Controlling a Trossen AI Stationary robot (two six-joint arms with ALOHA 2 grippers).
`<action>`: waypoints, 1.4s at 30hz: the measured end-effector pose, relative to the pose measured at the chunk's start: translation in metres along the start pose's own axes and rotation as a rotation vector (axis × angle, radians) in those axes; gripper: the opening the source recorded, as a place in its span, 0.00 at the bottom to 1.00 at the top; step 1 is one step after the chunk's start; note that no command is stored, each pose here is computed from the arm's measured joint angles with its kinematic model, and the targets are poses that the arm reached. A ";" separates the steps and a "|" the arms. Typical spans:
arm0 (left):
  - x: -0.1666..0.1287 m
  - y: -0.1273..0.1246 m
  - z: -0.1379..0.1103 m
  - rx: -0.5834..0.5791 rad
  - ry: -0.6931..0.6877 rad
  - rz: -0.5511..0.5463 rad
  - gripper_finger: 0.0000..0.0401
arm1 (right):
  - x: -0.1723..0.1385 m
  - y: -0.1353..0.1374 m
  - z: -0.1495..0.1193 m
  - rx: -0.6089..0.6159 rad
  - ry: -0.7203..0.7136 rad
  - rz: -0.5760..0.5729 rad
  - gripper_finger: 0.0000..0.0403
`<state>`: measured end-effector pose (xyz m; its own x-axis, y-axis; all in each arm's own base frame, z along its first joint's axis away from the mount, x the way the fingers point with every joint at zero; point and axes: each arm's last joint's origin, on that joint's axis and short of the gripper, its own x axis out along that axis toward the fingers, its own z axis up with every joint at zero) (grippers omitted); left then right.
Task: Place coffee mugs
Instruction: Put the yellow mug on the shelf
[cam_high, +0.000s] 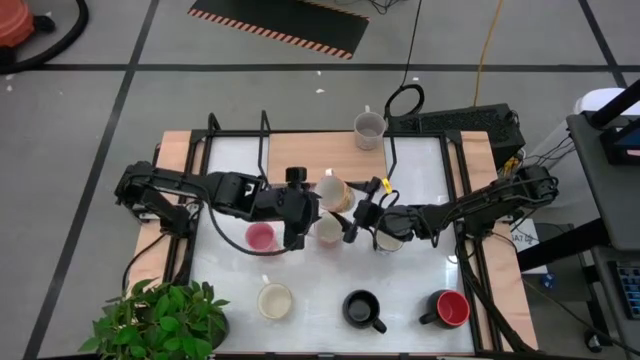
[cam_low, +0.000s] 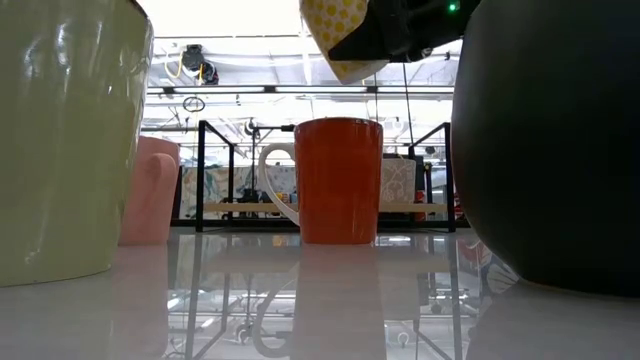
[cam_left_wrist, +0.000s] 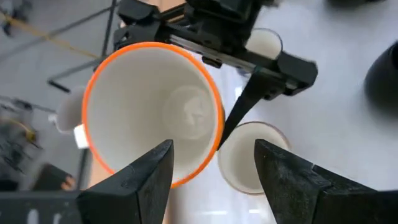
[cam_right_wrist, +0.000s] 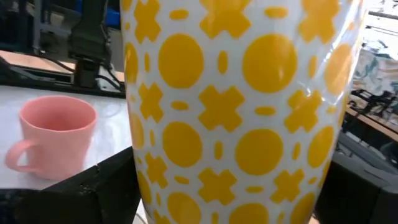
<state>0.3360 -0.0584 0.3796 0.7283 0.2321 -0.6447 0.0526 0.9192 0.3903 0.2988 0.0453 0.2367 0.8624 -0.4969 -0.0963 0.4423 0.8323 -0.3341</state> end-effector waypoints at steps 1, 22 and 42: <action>0.001 -0.002 0.000 0.035 -0.006 0.004 0.56 | -0.001 0.000 0.000 -0.001 0.001 -0.006 0.88; 0.031 -0.006 -0.005 0.149 -0.007 0.007 0.34 | -0.001 0.000 -0.003 -0.042 0.033 -0.040 0.88; 0.039 -0.005 -0.006 0.219 0.013 0.021 0.05 | -0.003 -0.002 -0.004 -0.015 0.063 -0.039 0.97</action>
<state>0.3597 -0.0523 0.3487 0.7217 0.2562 -0.6430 0.1858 0.8232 0.5365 0.2940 0.0440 0.2343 0.8272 -0.5437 -0.1418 0.4711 0.8086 -0.3524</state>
